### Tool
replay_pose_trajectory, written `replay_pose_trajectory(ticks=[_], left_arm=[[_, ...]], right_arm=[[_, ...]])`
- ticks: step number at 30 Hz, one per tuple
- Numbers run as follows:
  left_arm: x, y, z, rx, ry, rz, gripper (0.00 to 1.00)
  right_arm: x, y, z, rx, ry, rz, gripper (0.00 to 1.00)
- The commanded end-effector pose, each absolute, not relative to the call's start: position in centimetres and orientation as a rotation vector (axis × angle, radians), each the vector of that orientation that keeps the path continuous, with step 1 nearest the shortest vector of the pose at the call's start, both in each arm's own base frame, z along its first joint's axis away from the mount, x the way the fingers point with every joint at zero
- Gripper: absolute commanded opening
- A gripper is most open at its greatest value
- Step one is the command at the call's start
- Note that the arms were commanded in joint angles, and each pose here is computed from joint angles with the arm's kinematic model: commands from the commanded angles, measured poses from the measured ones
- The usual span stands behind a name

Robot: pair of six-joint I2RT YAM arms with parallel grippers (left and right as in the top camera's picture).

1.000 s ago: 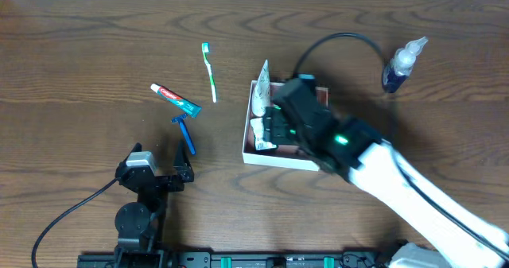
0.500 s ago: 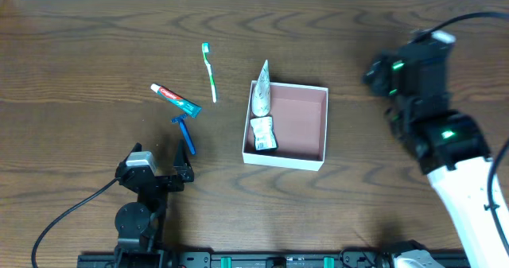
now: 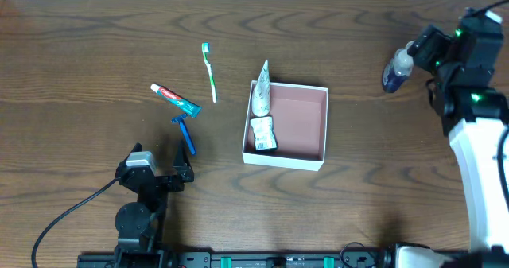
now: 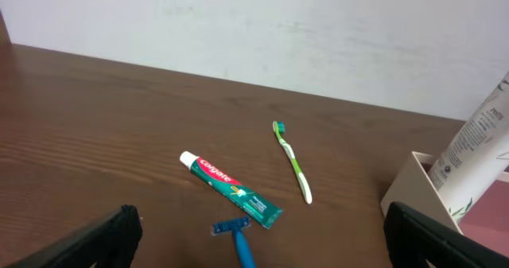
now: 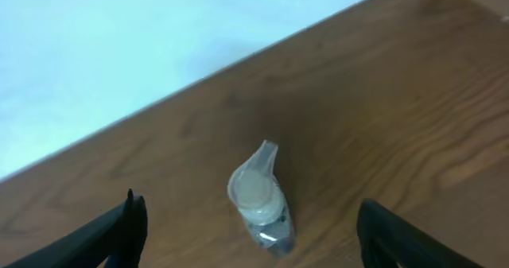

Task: Pack container
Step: 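Move the right gripper to the blue pump bottle and grasp it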

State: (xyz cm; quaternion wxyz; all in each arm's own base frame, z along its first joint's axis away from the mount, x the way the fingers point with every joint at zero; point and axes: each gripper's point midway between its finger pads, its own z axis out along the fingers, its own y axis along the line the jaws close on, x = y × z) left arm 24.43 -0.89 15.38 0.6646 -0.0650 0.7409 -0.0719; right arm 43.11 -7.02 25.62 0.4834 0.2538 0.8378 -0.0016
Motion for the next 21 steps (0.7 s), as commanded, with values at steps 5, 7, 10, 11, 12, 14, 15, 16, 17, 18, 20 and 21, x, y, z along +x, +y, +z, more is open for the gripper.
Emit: replay_pose_trajectory(ticks=[5, 7, 10, 11, 12, 14, 15, 16, 17, 18, 20, 21], left_arm=[[24.4, -0.6, 13.6, -0.16, 1.724, -0.147, 0.98], [24.4, -0.7, 13.6, -0.16, 1.724, -0.147, 0.98], [24.4, -0.6, 13.6, -0.16, 1.724, -0.147, 0.98], [24.4, -0.6, 13.6, -0.16, 1.724, -0.147, 0.98], [24.4, -0.6, 13.6, -0.16, 1.723, -0.147, 0.98], [24.4, -0.6, 13.6, -0.16, 1.724, -0.147, 0.98], [24.4, -0.7, 13.6, -0.16, 1.723, -0.147, 0.98], [24.4, -0.7, 13.6, -0.16, 1.724, -0.147, 0.98], [24.4, -0.6, 13.6, -0.16, 1.723, -0.147, 0.98], [24.4, -0.6, 13.6, -0.16, 1.724, -0.147, 0.98], [24.4, -0.6, 13.6, -0.16, 1.724, -0.147, 0.98], [24.4, -0.6, 13.6, -0.16, 1.724, -0.147, 0.98]], right_arm=[[45.7, -8.2, 21.5, 0.578, 2.114, -0.02, 0.82], [46.2, -8.1, 20.5, 0.575, 2.127, -0.01, 0.82], [47.0, -8.0, 19.3, 0.57, 2.142, 0.003, 0.82], [47.2, -7.9, 18.8, 0.57, 2.15, 0.006, 0.81], [47.4, -7.9, 18.3, 0.57, 2.159, 0.009, 0.81], [47.7, -7.9, 17.4, 0.572, 2.172, 0.008, 0.8], [47.8, -7.9, 16.9, 0.574, 2.181, 0.007, 0.79], [47.8, -7.9, 16.4, 0.576, 2.191, 0.005, 0.78], [47.9, -8.0, 16.0, 0.578, 2.198, 0.004, 0.77], [48.0, -8.0, 15.6, 0.579, 2.204, 0.003, 0.77], [48.2, -8.0, 15.0, 0.58, 2.214, 0.001, 0.75], [48.3, -8.0, 14.6, 0.581, 2.218, 0.001, 0.72]])
